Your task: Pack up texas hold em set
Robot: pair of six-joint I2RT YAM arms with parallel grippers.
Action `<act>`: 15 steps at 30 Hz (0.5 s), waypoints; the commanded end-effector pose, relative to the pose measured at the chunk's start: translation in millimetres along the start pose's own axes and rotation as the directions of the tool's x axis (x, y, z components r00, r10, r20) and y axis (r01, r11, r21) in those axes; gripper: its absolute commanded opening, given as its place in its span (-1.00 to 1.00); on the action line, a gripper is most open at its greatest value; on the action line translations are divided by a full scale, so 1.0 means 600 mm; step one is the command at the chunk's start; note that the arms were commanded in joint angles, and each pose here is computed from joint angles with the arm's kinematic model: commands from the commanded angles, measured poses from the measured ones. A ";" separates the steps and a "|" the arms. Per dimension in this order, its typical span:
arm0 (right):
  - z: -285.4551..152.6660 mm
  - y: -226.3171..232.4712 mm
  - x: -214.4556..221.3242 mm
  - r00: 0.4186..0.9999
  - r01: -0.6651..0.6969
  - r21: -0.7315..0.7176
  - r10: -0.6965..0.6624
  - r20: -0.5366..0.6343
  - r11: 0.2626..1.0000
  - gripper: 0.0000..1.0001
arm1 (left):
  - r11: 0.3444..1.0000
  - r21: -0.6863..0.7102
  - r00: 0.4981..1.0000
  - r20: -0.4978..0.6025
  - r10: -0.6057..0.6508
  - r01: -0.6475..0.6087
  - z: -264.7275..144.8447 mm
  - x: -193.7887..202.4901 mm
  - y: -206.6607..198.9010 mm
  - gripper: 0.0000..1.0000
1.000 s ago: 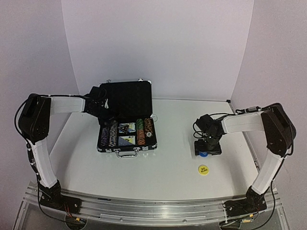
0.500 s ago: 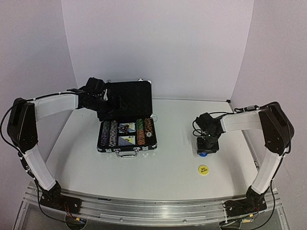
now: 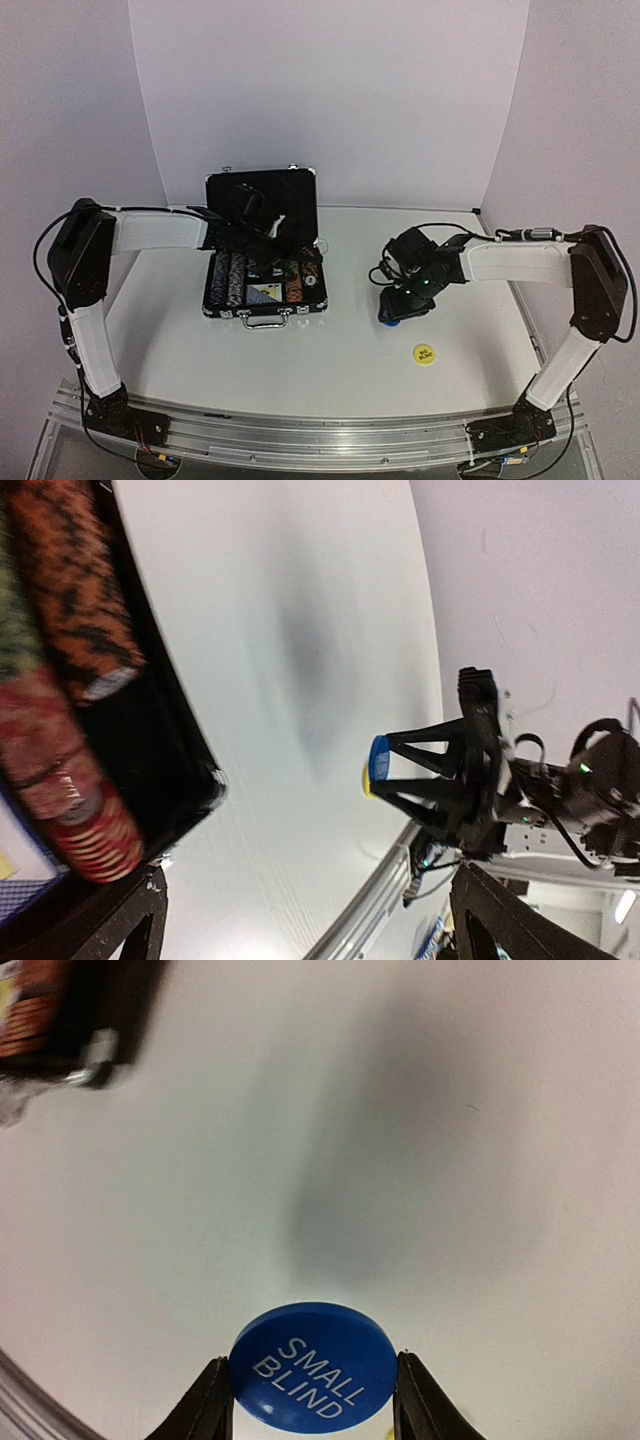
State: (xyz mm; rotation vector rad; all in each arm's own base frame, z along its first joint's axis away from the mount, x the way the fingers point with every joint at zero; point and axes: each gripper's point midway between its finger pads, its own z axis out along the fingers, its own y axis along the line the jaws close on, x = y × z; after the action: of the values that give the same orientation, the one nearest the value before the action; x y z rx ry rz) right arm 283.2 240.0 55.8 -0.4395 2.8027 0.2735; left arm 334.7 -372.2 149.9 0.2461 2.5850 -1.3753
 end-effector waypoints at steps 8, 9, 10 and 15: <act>-0.079 0.204 -0.035 0.923 0.379 -0.227 -0.349 0.162 0.897 -0.22 | 0.971 0.227 0.953 -0.304 0.002 0.070 0.112 0.099 -0.070 0.80; -0.081 0.208 -0.037 0.920 0.386 -0.227 -0.355 0.168 0.894 -0.22 | 0.971 0.227 0.949 -0.316 -0.005 0.080 0.114 0.104 -0.067 0.76; -0.081 0.210 -0.040 0.918 0.390 -0.226 -0.358 0.172 0.893 -0.23 | 0.968 0.237 0.945 -0.326 -0.004 0.086 0.114 0.108 -0.067 0.71; -0.082 0.213 -0.051 0.911 0.403 -0.210 -0.368 0.187 0.891 -0.23 | 0.954 0.275 0.927 -0.376 -0.007 0.119 0.109 0.128 -0.069 0.35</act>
State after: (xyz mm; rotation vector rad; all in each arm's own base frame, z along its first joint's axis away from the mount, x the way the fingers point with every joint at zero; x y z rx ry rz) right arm 251.7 346.0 120.8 -0.9390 2.5233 0.5330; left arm 264.2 -440.6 111.5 0.4372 2.7514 -1.7652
